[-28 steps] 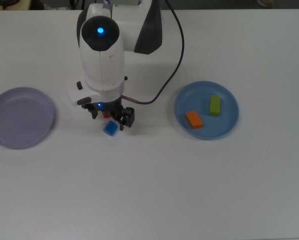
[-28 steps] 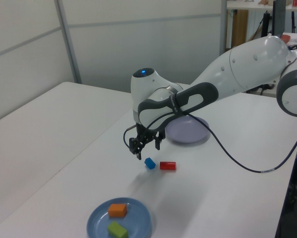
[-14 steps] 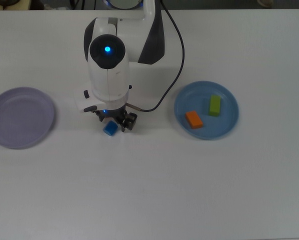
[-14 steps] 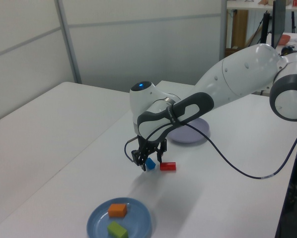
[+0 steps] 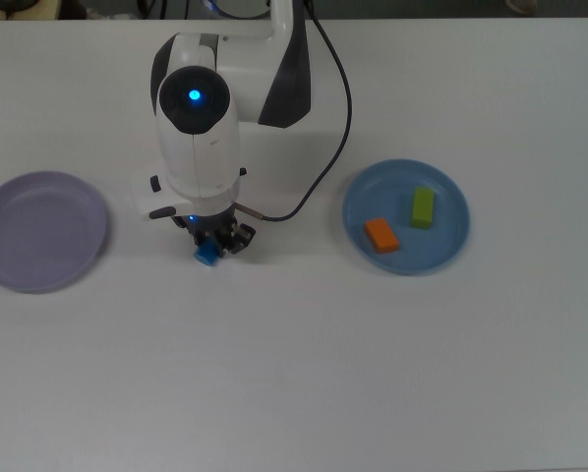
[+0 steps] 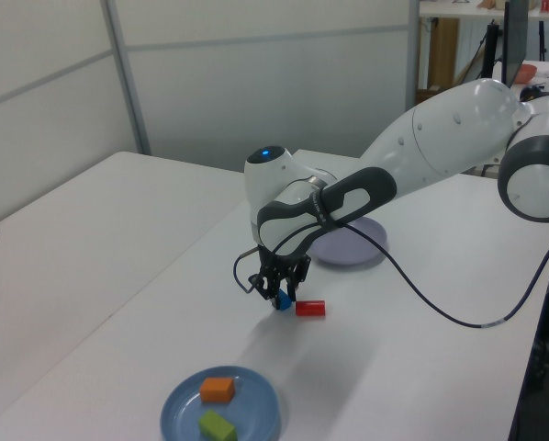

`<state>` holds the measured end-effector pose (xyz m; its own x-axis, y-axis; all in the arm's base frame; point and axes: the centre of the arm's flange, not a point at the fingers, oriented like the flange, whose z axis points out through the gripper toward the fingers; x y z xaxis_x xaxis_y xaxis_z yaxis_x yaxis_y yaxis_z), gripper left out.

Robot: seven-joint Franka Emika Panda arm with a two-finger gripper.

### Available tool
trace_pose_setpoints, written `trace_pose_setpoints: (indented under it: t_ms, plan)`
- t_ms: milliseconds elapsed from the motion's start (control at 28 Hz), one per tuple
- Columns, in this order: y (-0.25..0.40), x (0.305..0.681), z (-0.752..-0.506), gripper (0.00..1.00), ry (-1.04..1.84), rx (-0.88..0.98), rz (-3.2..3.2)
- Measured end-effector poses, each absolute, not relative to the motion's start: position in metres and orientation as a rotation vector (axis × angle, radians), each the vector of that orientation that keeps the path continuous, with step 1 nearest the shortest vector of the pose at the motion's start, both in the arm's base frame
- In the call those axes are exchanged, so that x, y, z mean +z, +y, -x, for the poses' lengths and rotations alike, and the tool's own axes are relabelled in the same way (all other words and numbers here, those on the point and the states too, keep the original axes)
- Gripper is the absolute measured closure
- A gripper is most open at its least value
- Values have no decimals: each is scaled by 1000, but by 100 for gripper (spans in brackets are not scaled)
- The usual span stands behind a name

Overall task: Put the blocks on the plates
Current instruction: 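Carry the blue cube onto the lavender plate and release it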

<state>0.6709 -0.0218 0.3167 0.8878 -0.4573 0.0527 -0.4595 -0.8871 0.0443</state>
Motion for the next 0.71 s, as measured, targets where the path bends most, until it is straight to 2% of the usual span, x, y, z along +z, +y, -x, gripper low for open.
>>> trace_pose_setpoints:
  t_ms: [250,500,714]
  plan:
    - [-49,337,-675,63,-701,116,-3007]
    - [-134,379,-668,63,-537,189,-3025]
    - [-217,396,-652,63,-336,208,-3027]
